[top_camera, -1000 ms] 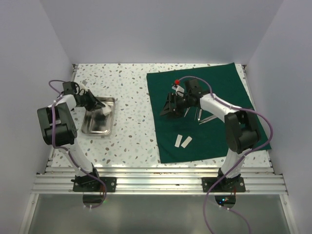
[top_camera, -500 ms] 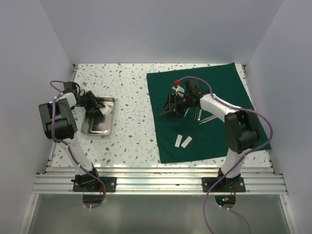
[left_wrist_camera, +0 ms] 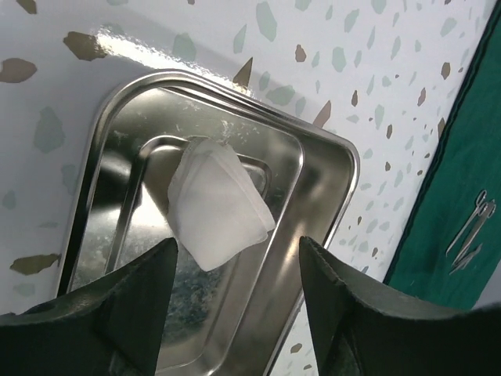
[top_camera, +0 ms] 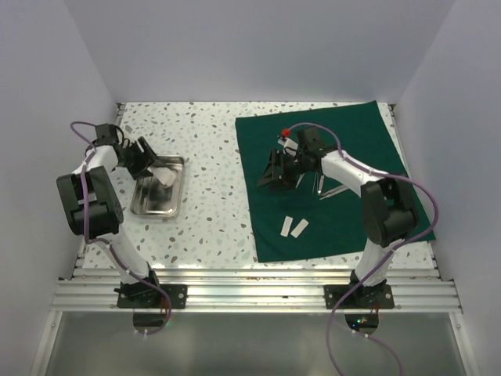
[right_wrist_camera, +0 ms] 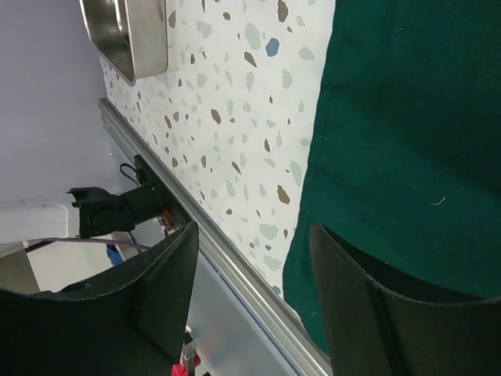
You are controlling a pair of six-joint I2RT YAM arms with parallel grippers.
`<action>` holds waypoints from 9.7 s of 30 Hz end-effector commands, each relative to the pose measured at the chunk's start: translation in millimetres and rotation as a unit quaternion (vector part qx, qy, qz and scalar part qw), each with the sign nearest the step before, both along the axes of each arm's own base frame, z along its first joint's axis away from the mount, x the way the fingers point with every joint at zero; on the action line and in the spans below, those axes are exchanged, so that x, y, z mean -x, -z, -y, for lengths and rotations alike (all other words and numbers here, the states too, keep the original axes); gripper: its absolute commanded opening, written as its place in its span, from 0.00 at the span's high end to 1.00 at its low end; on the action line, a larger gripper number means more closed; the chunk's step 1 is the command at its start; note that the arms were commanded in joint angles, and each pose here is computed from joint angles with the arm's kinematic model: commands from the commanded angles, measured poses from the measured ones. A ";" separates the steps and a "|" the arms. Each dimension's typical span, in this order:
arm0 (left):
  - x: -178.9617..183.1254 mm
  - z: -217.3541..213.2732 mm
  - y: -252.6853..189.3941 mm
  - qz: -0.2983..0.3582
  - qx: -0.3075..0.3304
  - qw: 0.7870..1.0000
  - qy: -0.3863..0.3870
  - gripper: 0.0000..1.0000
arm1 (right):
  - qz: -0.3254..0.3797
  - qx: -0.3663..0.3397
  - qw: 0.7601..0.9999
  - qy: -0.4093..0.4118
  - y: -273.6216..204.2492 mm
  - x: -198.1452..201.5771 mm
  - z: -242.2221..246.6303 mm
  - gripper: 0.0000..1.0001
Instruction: Prepare the surgical pack
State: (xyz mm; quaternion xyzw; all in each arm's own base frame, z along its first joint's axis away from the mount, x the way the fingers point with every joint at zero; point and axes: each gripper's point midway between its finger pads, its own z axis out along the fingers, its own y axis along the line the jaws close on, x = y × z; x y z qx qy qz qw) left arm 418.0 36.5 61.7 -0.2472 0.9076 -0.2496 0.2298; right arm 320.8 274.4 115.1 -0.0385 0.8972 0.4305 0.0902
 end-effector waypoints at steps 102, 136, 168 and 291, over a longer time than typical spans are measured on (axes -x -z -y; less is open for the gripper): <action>116.4 291.5 -91.5 0.110 0.208 0.908 0.347 0.36 | -0.015 -0.059 0.989 0.136 -11.8 20.5 29.4 1.00; 132.2 316.8 -124.4 0.136 0.341 0.848 0.383 1.00 | 0.024 -0.155 0.985 0.076 -91.9 -12.6 -41.8 1.00; 122.8 33.0 30.1 -0.113 -0.069 0.991 0.020 1.00 | -0.030 0.131 0.990 0.041 11.4 18.8 50.7 0.45; 91.0 184.7 -48.3 0.034 0.056 0.965 0.252 0.44 | 0.017 0.085 0.988 0.129 39.0 2.7 106.9 1.00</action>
